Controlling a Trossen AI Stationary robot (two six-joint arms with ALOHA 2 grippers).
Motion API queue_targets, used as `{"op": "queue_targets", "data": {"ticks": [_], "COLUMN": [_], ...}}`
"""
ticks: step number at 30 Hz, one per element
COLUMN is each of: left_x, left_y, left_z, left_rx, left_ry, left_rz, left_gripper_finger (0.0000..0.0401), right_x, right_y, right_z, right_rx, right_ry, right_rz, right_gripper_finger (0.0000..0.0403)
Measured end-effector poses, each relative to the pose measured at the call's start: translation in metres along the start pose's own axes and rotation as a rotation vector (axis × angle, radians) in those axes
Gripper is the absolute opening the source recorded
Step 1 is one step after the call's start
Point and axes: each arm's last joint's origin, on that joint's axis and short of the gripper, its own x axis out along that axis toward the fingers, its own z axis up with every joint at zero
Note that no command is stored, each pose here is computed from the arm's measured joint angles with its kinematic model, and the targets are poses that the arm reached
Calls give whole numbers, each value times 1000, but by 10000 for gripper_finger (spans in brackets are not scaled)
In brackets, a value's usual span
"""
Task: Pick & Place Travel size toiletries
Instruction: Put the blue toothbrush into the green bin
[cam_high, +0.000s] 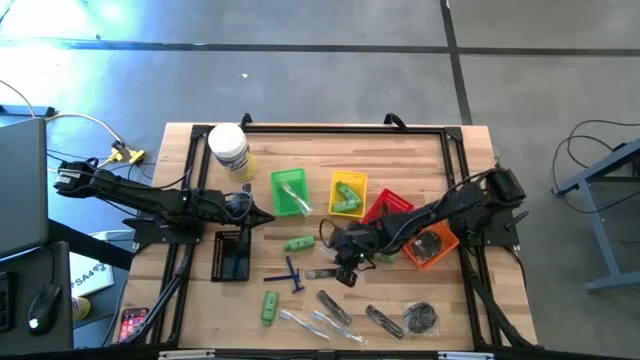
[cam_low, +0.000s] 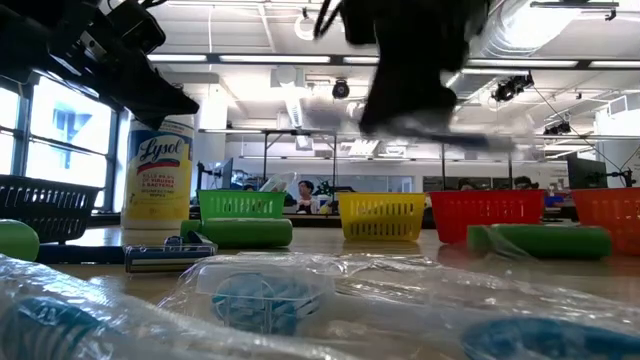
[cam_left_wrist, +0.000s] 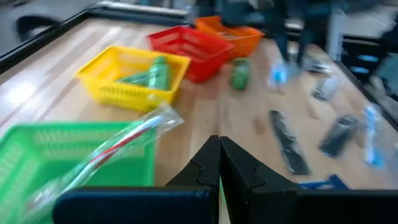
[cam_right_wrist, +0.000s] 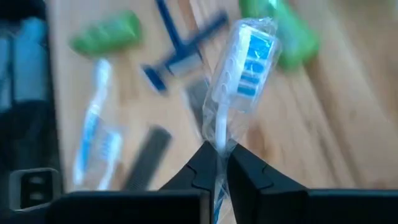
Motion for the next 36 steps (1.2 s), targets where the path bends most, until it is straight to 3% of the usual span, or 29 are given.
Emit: {"op": "queue_targets", "data": {"ticks": [7,13,16,21,23,28,36], "left_x": [-4,-12,-16,-19,-20,-22,-24], "left_y": [-11,-25,-28,-30,-30,-29,-29], "left_z": [11,17,18,17,20,19,18], "left_rx": [99,121,125,129,127,146,147], "left_ry": [-26,-103,-114,-112,-129,-120,-116], "left_rz": [-234,-327,-354,-370,-371,-369,-369], "left_gripper_finger": [1,1,1,1,1,1,1], "right_x": [-19,-26,-33,-33,-25,4,42], "right_y": [-31,-74,-77,-83,-88,-104,-142], "right_z": [48,86,112,144,155,185,202], "right_rx": [-36,21,-16,-2,4,9,83], "right_ry": [-230,-207,-246,-124,-74,-24,71], "right_rz": [53,70,60,20,-21,-3,-50], "right_gripper_finger": [28,20,12,27,27,15,27]}}
